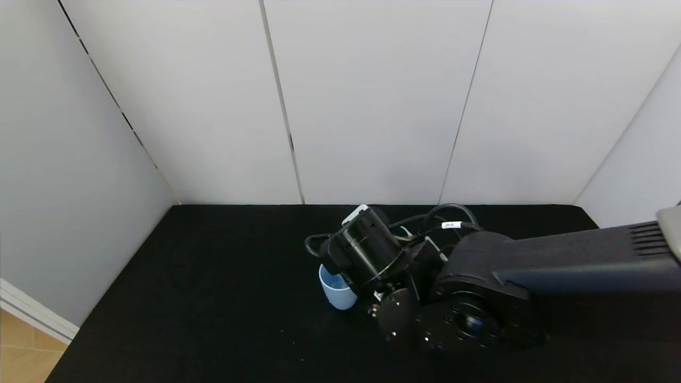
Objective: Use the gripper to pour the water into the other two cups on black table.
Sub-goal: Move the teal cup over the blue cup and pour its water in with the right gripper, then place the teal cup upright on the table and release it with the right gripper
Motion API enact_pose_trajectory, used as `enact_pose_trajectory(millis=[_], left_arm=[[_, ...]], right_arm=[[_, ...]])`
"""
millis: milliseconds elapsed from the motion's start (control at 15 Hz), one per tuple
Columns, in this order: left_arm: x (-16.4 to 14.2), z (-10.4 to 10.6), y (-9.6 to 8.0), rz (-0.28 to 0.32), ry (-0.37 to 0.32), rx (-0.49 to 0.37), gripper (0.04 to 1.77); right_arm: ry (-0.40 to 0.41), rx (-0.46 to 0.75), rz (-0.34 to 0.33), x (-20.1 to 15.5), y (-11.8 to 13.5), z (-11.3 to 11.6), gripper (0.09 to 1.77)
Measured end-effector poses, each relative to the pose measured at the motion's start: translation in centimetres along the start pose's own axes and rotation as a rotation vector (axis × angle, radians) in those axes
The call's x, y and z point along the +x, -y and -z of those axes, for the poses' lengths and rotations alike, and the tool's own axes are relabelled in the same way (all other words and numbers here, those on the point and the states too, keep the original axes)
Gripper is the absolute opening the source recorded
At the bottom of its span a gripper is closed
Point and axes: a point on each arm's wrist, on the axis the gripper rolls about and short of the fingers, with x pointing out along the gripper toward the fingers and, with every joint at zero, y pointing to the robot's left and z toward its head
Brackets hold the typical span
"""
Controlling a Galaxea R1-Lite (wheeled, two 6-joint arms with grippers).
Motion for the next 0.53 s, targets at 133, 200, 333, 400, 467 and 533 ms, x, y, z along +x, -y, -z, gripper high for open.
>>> enact_pose_trajectory(millis=[133, 200, 333, 400, 467, 533], left_arm=[[0.0, 0.0, 0.0, 0.000, 0.000, 0.000, 1.72], [0.0, 0.0, 0.0, 0.000, 0.000, 0.000, 1.72], [0.0, 0.0, 0.0, -0.001, 0.000, 0.000, 1.72], [0.0, 0.0, 0.0, 0.000, 0.000, 0.000, 1.72], [0.0, 0.0, 0.0, -0.001, 0.000, 0.000, 1.72], [0.0, 0.0, 0.0, 0.000, 0.000, 0.000, 1.72]], right_arm=[[-0.024, 0.139, -0.056, -0.6, 1.4, 1.3, 1.19], [-0.035, 0.193, -0.075, -0.8, 2.2, 1.8, 1.19], [-0.060, 0.325, -0.089, -1.3, 3.7, 3.0, 1.19], [-0.071, 0.392, -0.083, -1.4, 4.2, 3.5, 1.19], [-0.085, 0.444, -0.076, -1.4, 4.6, 4.0, 1.19], [-0.094, 0.475, -0.070, -1.4, 5.0, 4.4, 1.19]])
